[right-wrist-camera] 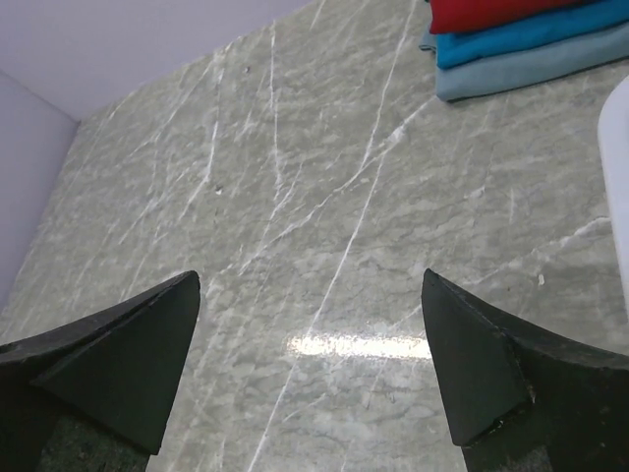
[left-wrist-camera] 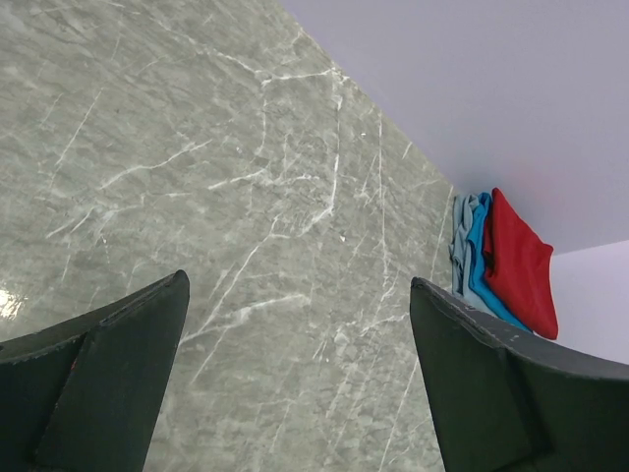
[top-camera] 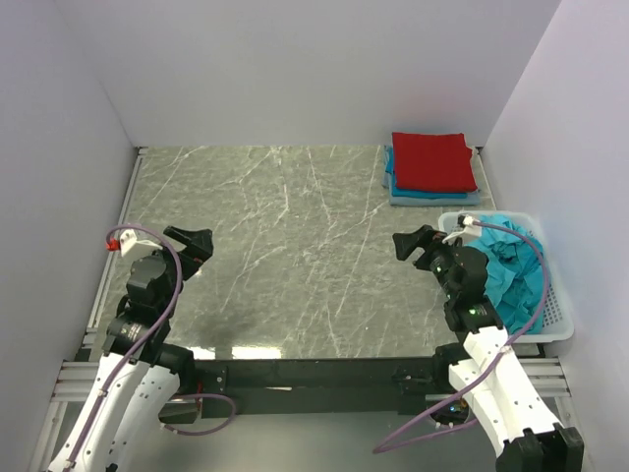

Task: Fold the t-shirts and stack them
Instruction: Grab the tshirt from the pile, then move the tshirt to the center of the board, then flatten the tshirt out

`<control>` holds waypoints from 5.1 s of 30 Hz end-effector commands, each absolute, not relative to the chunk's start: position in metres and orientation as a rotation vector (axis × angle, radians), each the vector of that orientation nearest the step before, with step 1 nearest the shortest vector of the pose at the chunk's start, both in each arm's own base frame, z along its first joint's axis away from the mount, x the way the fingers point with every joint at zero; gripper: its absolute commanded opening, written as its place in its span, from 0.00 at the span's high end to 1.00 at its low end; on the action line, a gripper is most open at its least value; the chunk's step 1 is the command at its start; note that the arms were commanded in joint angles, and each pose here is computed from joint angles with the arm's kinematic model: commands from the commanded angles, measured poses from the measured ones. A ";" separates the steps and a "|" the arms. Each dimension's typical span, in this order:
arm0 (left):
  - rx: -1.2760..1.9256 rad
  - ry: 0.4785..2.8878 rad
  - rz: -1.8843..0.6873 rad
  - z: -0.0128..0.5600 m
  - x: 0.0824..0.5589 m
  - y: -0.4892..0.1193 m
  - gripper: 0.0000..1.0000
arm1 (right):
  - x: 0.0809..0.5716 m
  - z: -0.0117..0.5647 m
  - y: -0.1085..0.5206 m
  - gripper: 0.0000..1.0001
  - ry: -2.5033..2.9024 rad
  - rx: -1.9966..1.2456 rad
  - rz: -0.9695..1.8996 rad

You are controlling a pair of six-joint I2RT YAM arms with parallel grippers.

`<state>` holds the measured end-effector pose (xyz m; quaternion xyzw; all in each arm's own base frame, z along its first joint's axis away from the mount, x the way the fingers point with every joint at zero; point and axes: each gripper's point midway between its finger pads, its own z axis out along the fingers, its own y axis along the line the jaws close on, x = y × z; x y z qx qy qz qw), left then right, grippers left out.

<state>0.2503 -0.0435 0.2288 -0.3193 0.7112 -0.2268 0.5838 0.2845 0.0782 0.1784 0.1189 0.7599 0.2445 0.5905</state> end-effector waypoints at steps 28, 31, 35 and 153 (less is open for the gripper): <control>-0.708 1.741 -0.549 0.211 0.275 -0.061 0.01 | 0.291 0.168 -0.153 0.00 1.782 1.247 -0.292; -0.704 1.759 -0.545 0.209 0.276 -0.062 0.01 | 0.296 0.146 -0.166 0.01 1.829 1.322 -0.274; -0.693 1.775 -0.547 0.206 0.276 -0.064 0.01 | 0.316 0.126 -0.174 0.03 1.883 1.293 -0.239; -0.473 2.348 -0.725 0.052 0.286 -0.173 0.18 | 0.326 0.188 0.132 0.16 2.096 0.265 0.442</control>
